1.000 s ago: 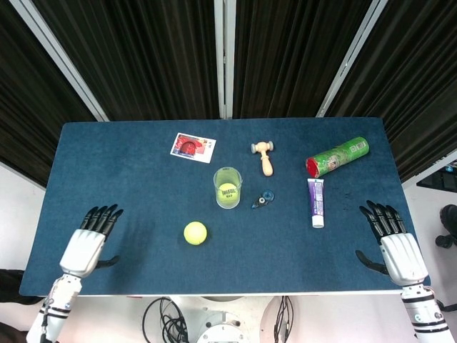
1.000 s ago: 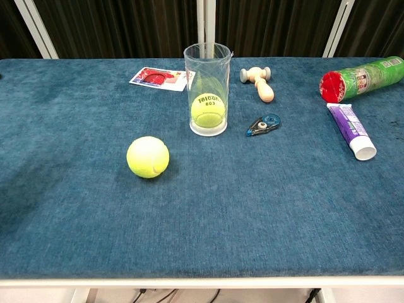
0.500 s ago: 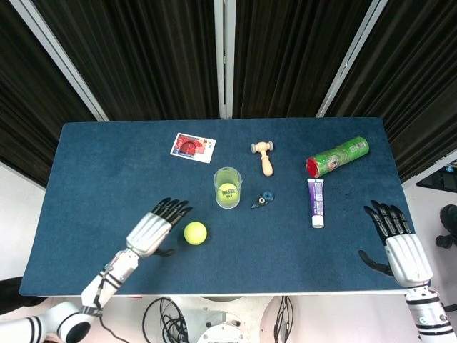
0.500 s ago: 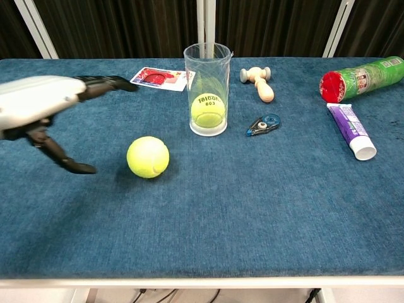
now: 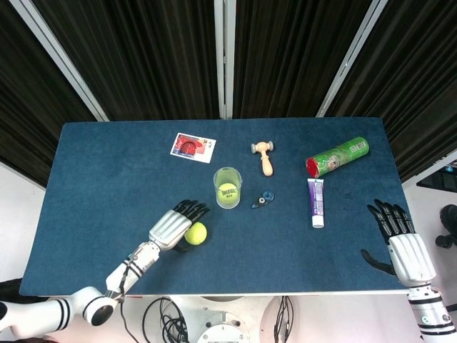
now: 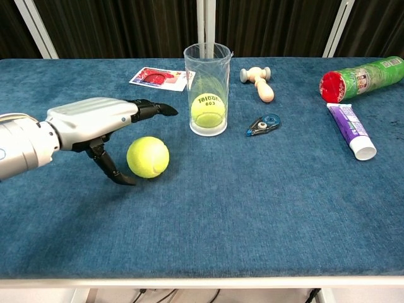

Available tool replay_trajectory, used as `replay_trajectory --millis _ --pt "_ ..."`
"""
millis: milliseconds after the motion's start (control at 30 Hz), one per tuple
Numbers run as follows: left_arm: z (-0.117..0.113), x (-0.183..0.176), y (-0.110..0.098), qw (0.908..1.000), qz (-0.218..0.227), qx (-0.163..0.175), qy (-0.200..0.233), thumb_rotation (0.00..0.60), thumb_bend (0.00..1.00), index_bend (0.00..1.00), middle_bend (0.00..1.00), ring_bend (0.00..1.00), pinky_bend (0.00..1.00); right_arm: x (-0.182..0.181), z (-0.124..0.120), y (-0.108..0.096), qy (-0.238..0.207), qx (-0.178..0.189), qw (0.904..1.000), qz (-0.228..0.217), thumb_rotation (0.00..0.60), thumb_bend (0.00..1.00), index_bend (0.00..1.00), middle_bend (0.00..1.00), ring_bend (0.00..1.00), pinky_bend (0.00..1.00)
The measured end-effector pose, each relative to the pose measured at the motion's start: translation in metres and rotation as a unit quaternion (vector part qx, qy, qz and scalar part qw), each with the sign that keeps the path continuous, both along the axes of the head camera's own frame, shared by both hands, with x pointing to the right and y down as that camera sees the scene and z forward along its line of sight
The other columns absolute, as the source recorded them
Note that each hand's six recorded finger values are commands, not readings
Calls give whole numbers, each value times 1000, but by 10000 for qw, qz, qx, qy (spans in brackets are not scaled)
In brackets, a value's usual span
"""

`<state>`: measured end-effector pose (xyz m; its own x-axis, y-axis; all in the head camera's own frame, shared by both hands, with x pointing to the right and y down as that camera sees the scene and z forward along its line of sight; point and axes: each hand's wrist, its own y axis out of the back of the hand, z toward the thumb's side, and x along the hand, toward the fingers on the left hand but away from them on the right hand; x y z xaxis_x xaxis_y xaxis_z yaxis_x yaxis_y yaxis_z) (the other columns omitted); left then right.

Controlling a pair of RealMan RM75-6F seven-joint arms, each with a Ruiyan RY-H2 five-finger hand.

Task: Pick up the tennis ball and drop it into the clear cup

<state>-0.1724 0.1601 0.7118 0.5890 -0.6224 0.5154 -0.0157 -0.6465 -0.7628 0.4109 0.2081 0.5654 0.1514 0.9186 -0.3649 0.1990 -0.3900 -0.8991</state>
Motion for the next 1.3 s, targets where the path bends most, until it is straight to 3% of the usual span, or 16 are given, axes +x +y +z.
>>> replay_trajectory --millis 167,467,700,900,1067,1300 --pt "1 5 0 9998 43 141 133 600 144 299 314 280 477 0 0 0 -2 -12 10000 -8 600 176 0 0 0 0" --pt "7 8 -1 9994 45 266 220 600 205 500 481 460 644 0 1 0 0 -25 10000 -1 600 176 0 0 0 0" --pt "-4 7 -7 9983 -28 485 330 600 224 540 519 498 678 1 0 -1 -5 -19 10000 19 600 176 0 0 0 0" --pt "-34 -1 -29 9949 -210 866 464 600 226 543 523 498 678 1 0 -1 -19 -23 10000 17 600 176 0 0 0 0" --pt "-71 -5 -61 9886 -435 1326 569 600 227 568 548 508 687 1 -1 -1 -27 -7 10000 11 600 176 0 0 0 0" --pt "-117 17 -99 9794 -491 1824 716 600 263 568 548 508 685 1 -3 0 -23 20 10000 13 600 176 0 0 0 0"
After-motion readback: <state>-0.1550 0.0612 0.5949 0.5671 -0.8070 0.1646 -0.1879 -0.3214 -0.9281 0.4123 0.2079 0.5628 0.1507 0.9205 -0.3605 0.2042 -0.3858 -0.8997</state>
